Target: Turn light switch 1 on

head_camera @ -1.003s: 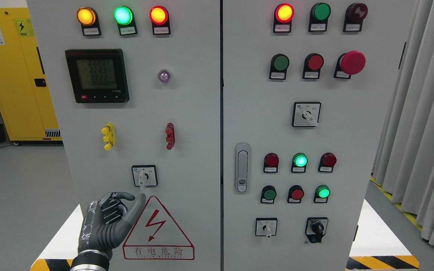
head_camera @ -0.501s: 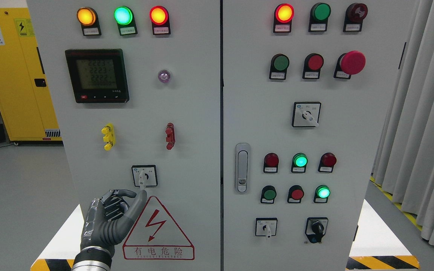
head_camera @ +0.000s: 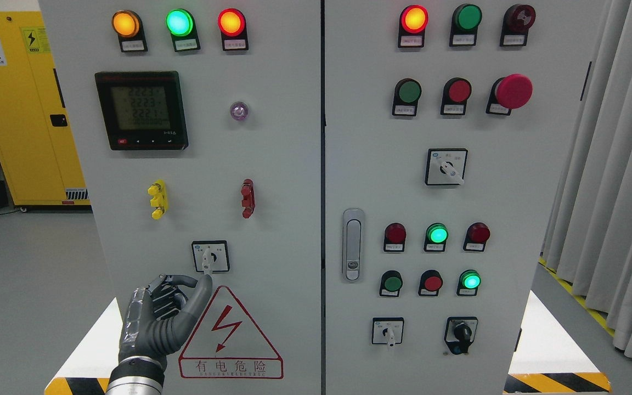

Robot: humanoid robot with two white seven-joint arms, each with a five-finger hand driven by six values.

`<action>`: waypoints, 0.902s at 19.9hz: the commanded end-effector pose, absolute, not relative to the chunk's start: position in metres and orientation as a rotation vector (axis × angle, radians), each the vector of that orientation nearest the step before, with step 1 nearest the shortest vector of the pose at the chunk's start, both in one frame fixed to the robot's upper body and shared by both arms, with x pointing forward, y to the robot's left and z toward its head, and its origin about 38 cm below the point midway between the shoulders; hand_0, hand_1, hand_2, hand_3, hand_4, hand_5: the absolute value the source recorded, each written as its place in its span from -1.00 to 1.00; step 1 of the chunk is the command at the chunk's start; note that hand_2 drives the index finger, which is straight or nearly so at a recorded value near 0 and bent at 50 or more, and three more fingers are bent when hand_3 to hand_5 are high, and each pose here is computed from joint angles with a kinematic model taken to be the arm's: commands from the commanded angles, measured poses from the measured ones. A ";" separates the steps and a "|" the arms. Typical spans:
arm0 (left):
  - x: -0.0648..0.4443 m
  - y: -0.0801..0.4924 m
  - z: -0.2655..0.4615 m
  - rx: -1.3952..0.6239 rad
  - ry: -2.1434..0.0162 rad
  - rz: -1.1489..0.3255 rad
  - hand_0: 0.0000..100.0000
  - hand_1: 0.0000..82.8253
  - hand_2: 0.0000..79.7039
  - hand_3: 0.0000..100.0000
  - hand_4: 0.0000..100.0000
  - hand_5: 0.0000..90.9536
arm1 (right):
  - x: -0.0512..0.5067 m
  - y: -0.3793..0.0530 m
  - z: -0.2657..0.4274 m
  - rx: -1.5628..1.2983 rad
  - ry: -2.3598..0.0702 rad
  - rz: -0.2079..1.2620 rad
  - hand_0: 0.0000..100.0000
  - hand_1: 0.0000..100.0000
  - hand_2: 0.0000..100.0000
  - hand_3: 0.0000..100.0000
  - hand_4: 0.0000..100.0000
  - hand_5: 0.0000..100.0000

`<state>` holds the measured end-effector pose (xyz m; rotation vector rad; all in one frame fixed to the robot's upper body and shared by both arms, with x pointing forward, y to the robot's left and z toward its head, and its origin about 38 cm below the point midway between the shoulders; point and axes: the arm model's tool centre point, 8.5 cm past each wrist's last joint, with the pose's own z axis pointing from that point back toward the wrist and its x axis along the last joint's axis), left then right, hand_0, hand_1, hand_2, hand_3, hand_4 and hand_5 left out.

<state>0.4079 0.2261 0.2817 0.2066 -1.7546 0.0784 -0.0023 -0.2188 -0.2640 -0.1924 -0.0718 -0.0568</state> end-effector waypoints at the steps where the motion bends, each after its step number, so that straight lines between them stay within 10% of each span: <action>1: 0.412 0.213 0.284 0.189 -1.757 0.068 -0.49 0.68 0.44 0.92 0.82 0.93 | -0.002 -0.219 -0.264 -0.192 -0.072 -0.057 -1.00 0.00 -0.92 -1.00 -1.00 -1.00; 18: 0.416 0.211 0.288 0.203 -1.747 0.109 -0.47 0.67 0.43 0.92 0.82 0.94 | -0.002 -0.219 -0.264 -0.192 -0.072 -0.057 -1.00 0.00 -0.92 -1.00 -1.00 -1.00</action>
